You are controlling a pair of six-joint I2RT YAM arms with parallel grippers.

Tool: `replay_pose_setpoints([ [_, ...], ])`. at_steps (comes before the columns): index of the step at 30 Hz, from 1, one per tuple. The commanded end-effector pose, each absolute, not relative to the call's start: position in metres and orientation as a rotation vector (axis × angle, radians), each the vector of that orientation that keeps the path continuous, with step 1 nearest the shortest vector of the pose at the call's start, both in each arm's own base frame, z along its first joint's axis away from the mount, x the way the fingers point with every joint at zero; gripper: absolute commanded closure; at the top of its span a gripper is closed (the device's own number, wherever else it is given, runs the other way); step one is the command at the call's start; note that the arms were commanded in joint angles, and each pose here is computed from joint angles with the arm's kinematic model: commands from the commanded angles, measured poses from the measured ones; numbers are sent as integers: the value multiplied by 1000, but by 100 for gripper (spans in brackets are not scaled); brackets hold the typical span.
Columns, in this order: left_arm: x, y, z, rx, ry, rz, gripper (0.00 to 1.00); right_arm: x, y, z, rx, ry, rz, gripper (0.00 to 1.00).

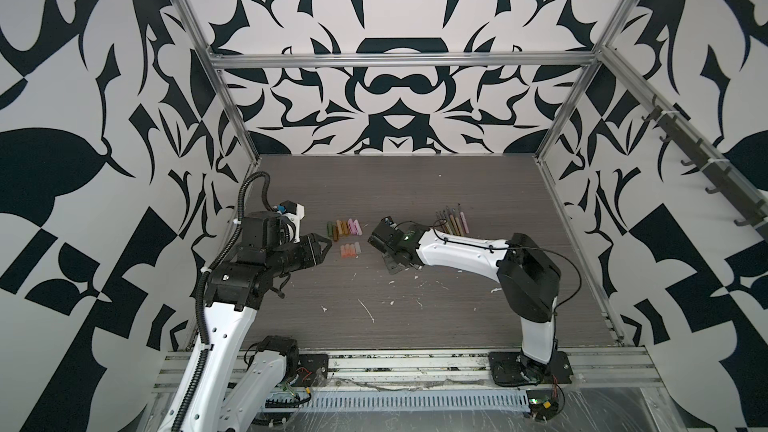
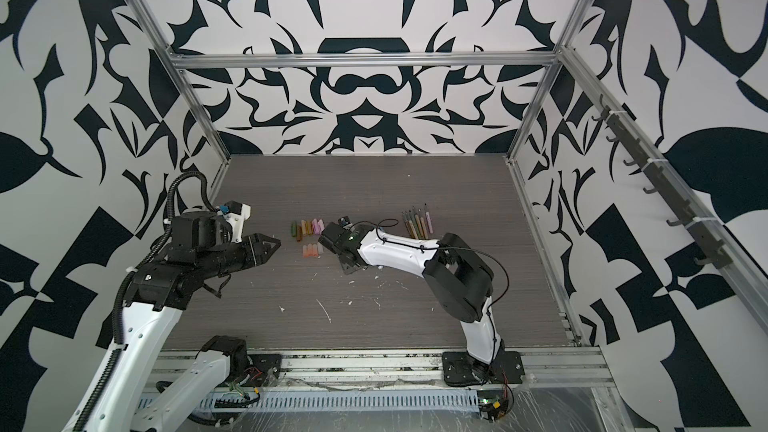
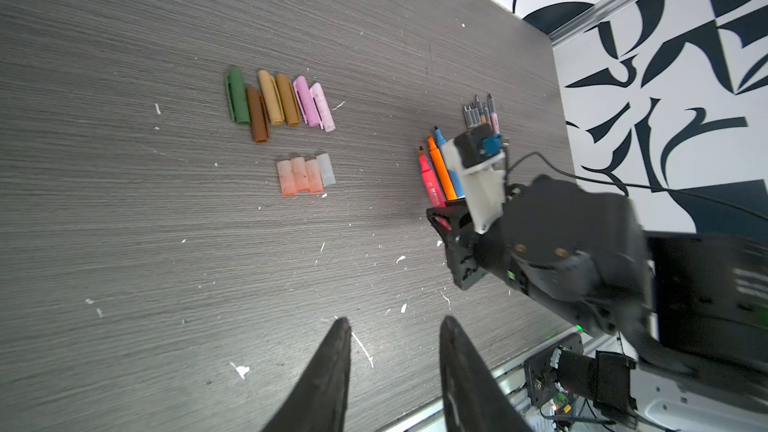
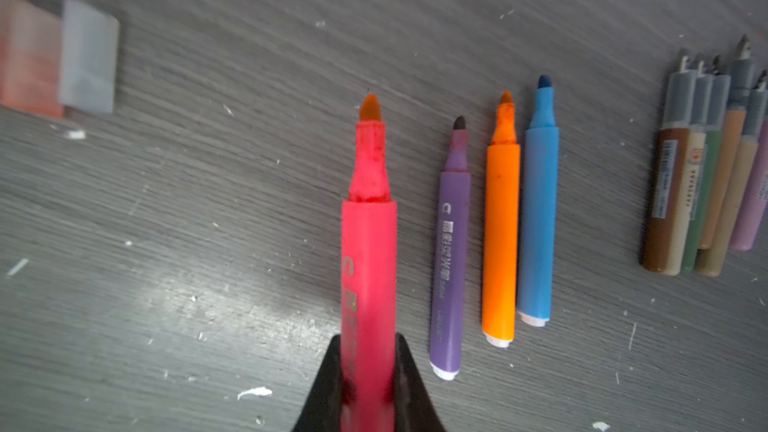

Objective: Open the pen caps
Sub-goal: 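Lower the pink marker beside the purple marker and open the right gripper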

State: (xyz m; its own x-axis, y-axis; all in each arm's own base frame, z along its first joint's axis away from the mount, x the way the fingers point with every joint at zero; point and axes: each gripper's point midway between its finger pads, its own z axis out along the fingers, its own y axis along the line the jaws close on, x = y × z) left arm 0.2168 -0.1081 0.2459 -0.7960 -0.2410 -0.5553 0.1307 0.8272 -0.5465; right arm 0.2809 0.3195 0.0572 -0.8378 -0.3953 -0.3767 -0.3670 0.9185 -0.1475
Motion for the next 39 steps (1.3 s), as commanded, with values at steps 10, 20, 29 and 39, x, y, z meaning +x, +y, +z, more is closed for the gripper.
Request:
replay_pose_setpoints([
  [10,210,-109,237,-65,2391,-779,60,290,315,65,-577,2667,-249,84],
  [20,210,-110,236,-64,2393,-790,60,290,320,81,-574,2640,-225,64],
  [29,210,-111,235,-62,2394,-801,60,258,373,60,-596,2718,229,92],
  [39,211,-111,234,-61,2395,-802,59,286,353,38,-530,2710,1,89],
])
